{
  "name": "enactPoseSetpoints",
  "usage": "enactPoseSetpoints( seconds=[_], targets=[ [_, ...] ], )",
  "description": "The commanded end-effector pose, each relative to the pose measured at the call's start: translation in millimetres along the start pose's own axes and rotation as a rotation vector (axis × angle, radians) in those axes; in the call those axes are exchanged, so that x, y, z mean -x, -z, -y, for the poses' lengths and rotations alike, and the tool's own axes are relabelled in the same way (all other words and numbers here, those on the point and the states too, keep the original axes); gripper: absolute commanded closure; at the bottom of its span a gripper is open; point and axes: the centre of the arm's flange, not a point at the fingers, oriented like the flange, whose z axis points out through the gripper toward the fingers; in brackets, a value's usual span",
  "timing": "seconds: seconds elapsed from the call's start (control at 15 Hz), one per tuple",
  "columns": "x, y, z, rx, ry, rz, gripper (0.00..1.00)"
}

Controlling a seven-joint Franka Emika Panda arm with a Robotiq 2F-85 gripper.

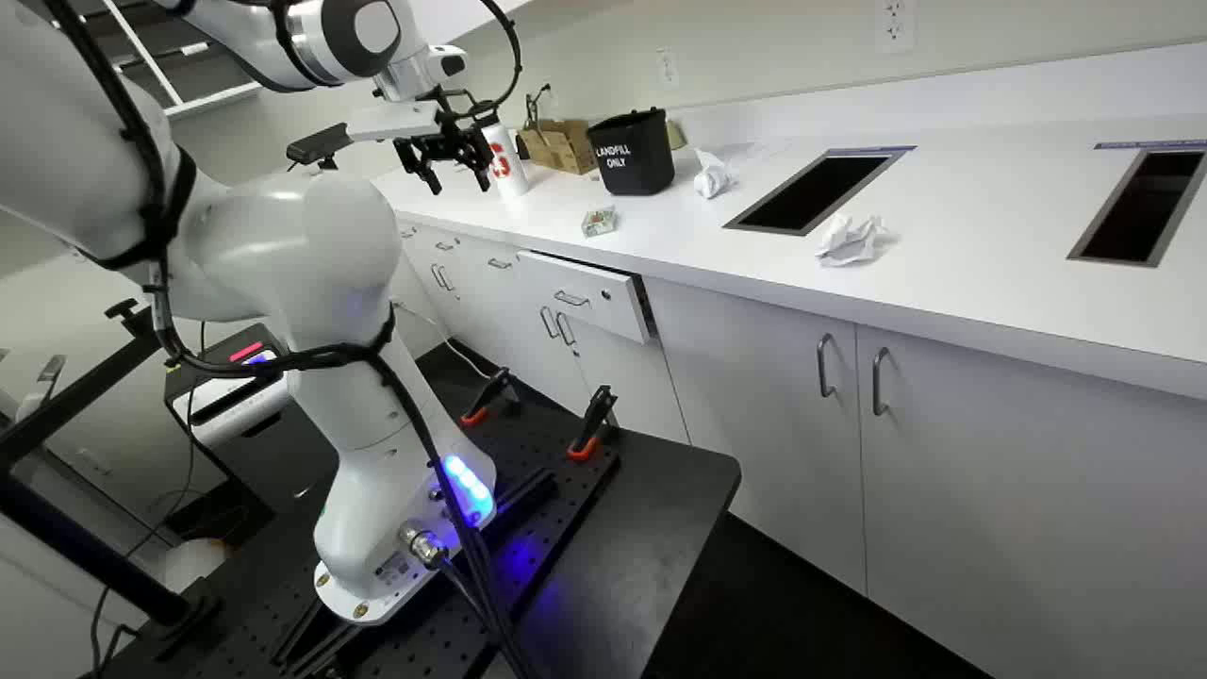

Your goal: Move the clear case to the left

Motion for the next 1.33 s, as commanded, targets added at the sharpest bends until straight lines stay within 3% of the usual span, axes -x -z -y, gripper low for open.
enactPoseSetpoints(
  seconds=[0.0, 0.27, 0.47, 0.8, 1.27],
  targets=[
    [0, 0, 0, 0.000, 0.000, 0.000, 0.00],
    [0, 0, 0, 0.000, 0.000, 0.000, 0.00],
    [-22, -2, -7, 0.021, 0.038, -0.017, 0.00],
    [-77, -17, -45, 0.151, 0.088, -0.044, 0.00],
    [-131, -93, -97, 0.160, 0.088, -0.013, 0.00]
  ],
)
